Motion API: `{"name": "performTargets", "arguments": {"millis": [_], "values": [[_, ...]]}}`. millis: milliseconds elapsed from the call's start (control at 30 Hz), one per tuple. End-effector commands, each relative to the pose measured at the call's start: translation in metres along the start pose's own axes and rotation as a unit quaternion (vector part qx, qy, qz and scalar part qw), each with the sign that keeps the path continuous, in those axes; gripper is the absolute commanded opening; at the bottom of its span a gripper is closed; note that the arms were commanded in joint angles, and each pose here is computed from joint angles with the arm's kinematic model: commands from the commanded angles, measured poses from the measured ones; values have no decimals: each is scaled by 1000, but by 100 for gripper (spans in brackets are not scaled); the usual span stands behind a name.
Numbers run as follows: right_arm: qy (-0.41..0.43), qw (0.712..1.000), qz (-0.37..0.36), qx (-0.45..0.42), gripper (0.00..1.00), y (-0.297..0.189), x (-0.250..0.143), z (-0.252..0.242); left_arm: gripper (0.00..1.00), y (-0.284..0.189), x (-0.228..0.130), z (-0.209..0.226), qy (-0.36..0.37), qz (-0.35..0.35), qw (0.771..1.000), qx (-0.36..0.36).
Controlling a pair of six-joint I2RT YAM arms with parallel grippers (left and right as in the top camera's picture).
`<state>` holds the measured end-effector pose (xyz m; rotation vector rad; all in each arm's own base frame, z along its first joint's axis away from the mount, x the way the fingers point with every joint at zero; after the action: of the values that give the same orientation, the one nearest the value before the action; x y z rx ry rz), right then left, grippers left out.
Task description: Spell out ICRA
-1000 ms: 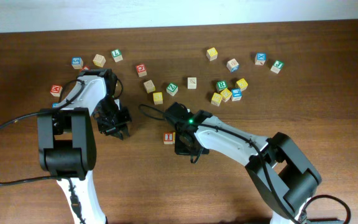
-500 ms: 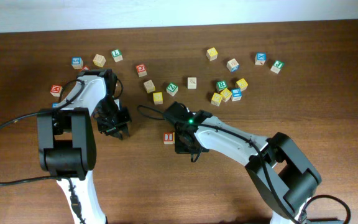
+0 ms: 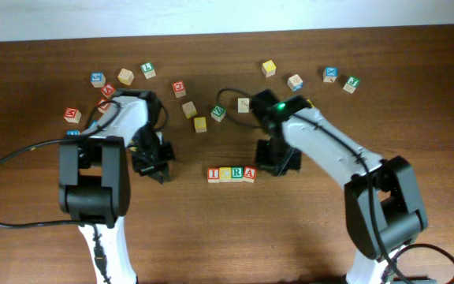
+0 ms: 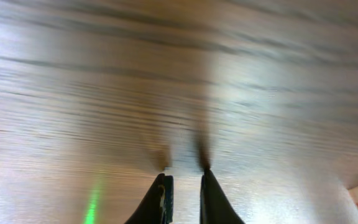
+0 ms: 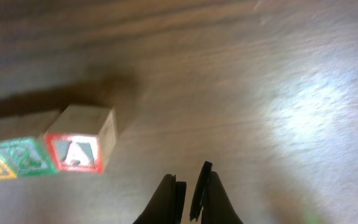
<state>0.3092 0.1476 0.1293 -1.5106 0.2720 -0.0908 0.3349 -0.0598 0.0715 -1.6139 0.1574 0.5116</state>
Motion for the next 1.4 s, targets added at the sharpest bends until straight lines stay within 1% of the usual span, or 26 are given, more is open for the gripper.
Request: {"name": "performTargets", "arguments": {"millis": [0, 67, 133, 200, 300, 367, 467, 867, 1000, 1100, 1167, 1300, 1367], "values": [[-4, 1000, 3, 7, 4, 12, 6, -13, 11, 14, -1, -27, 22, -5, 1000, -6], [-10, 1000, 5, 26, 4, 24, 5, -8, 11, 16, -2, -37, 24, -13, 1000, -4], [-8, 999, -2, 35, 4, 33, 6, -4, 11, 19, -4, -49, 41, -24, 999, -2], [-2, 999, -4, 52, 4, 38, 6, 1, 10, 21, -5, -57, 53, -30, 998, 0], [-5, 997, -3, 75, 4, 38, 8, 6, 11, 22, -7, -66, 52, -36, 998, 0], [-9, 997, 0, 81, 4, 41, 7, 10, 12, 23, -9, -69, 58, -37, 998, 2], [-25, 996, -6, 88, 5, 45, 5, 21, 11, 25, -12, -73, 65, -37, 997, 5], [-36, 994, -20, 98, 5, 46, 7, 30, 13, 25, -16, -78, 66, -20, 997, -19], [-36, 994, -20, 98, 4, 46, 7, 30, 11, 25, -19, -78, 64, -10, 998, -20], [-37, 994, -19, 100, 5, 46, 7, 30, 11, 25, -21, -80, 64, -2, 997, -34], [-45, 993, -18, 110, 4, 46, 6, 32, 9, 25, -21, -80, 64, -1, 997, -34], [-49, 992, -20, 117, 5, 45, 7, 35, 9, 25, -22, -79, 62, 3, 998, -32], [-50, 991, -18, 121, 5, 45, 7, 36, 8, 25, -23, -78, 61, 6, 998, -31]]}}
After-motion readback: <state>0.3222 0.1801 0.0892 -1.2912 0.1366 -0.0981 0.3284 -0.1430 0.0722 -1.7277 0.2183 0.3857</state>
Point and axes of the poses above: each gripper's point midway between its finger pads, its own y axis out along the fingers, its own z axis along the line the jaws close on, x = y × z, the point moved 8 cm from there along -y, back along the fingers, and after that the axes turned 1 degree about y, right-handed, at the moved point
